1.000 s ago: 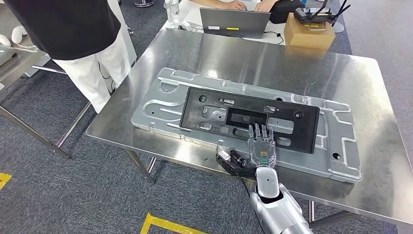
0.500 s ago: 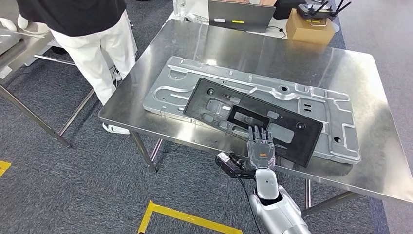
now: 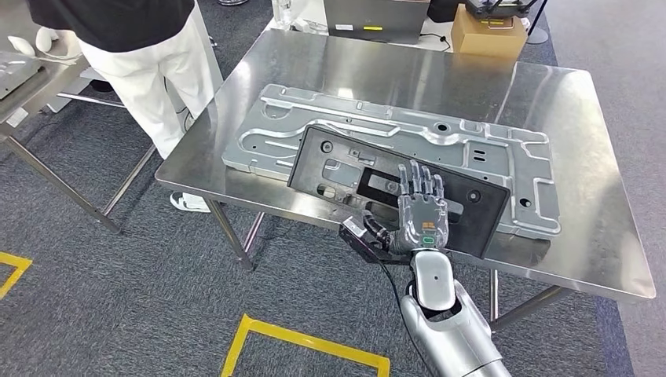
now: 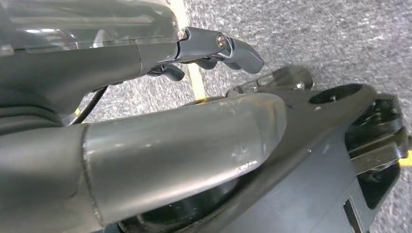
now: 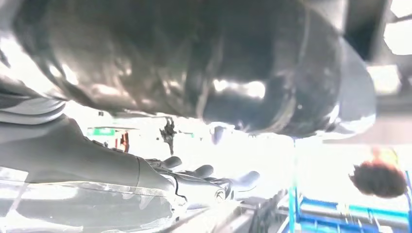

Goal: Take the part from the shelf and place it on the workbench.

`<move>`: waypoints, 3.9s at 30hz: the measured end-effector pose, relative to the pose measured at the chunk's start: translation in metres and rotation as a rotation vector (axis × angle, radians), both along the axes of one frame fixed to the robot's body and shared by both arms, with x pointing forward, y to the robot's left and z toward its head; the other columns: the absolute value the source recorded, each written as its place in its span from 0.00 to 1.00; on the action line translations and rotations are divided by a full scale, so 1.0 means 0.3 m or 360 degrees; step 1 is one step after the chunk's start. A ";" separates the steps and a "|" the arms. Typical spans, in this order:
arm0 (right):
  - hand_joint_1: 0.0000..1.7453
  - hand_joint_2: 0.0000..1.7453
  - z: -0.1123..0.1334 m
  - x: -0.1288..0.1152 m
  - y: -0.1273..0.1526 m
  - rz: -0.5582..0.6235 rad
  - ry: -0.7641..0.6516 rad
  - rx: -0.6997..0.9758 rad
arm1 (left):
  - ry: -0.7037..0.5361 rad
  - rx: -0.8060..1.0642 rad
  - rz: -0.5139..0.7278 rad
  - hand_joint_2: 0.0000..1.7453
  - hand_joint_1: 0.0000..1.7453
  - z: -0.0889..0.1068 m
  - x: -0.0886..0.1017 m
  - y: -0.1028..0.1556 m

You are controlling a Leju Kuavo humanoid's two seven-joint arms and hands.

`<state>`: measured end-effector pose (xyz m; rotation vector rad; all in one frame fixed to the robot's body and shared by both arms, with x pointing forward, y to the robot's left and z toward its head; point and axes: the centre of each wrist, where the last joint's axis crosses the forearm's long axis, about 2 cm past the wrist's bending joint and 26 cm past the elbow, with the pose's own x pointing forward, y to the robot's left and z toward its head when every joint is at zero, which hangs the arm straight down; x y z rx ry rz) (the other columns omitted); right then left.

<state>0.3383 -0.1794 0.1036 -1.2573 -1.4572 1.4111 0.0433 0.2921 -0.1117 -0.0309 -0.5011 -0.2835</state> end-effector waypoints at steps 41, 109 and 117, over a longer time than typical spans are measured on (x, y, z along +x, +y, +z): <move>0.00 0.00 -0.197 -0.529 -0.009 -0.0067 0.0016 0.0900 | 0.0013 -0.0034 0.0250 0.00 0.00 -0.003 -0.029 -0.006; 0.00 0.00 -0.702 -1.061 -0.104 -0.2121 0.2259 0.1772 | 0.0022 -0.0039 0.0366 0.00 0.00 -0.004 -0.047 -0.028; 0.00 0.00 -0.701 -1.051 -0.101 -0.2088 0.2302 0.1762 | 0.0024 -0.0038 0.0376 0.00 0.00 -0.004 -0.048 -0.033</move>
